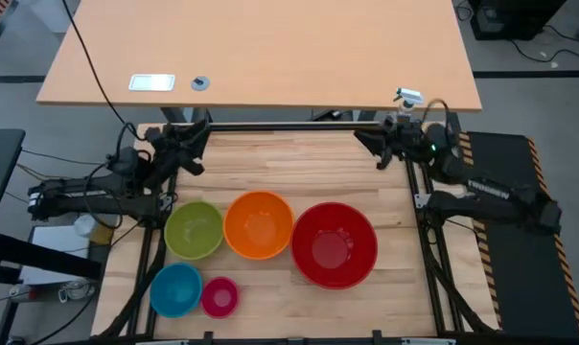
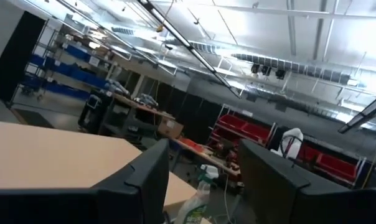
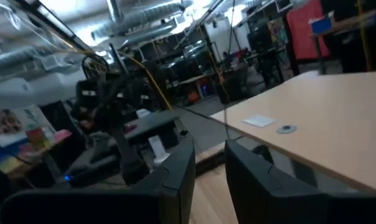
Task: Nest bowls inside each other
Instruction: Stack the orange bowl into the red bowl
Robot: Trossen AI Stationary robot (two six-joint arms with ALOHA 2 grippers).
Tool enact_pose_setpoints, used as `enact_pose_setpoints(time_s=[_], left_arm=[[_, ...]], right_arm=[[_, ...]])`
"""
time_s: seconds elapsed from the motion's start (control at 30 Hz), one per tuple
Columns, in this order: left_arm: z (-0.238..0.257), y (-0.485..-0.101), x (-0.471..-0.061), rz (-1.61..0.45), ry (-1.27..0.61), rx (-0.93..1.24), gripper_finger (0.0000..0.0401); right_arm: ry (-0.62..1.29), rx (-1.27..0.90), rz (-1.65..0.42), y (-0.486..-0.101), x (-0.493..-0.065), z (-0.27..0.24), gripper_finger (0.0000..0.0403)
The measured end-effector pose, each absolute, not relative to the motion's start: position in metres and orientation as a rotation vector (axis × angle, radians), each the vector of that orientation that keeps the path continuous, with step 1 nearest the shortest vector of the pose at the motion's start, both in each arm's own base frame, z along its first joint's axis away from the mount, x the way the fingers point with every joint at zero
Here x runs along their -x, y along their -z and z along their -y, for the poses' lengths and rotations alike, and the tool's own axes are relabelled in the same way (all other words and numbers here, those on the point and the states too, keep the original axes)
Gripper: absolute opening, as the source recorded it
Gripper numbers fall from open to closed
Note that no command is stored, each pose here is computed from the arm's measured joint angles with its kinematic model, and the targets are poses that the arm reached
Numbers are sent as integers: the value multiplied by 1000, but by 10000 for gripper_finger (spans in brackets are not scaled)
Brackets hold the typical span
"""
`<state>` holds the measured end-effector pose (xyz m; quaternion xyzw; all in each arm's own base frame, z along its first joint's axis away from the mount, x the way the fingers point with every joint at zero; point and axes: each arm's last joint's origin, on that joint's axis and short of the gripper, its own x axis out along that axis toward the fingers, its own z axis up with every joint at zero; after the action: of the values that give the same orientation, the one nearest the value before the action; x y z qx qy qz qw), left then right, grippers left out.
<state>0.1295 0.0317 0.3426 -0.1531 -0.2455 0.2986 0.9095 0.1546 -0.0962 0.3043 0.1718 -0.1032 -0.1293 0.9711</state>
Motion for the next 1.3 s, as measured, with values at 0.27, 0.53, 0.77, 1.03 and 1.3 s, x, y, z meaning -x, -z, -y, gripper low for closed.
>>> enact_pose_setpoints(time_s=[0.27, 0.53, 0.77, 1.03, 1.3], left_arm=[[-32, -355, -134, 576, -581, 427, 192], [-32, -357, -133, 618, -553, 510, 192], [-32, -357, -133, 626, -550, 516, 192], [-37, -356, -130, 629, -681, 484, 192], [-37, -356, -131, 632, -654, 506, 192]], right_arm=[[230, -427, 328, -367, -185, 117, 96], [147, -393, 320, -391, -212, 129, 96], [-92, -299, 101, -389, -255, 118, 95], [49, -278, -263, -363, -311, 115, 94], [-7, -285, -356, -340, -340, 116, 95]])
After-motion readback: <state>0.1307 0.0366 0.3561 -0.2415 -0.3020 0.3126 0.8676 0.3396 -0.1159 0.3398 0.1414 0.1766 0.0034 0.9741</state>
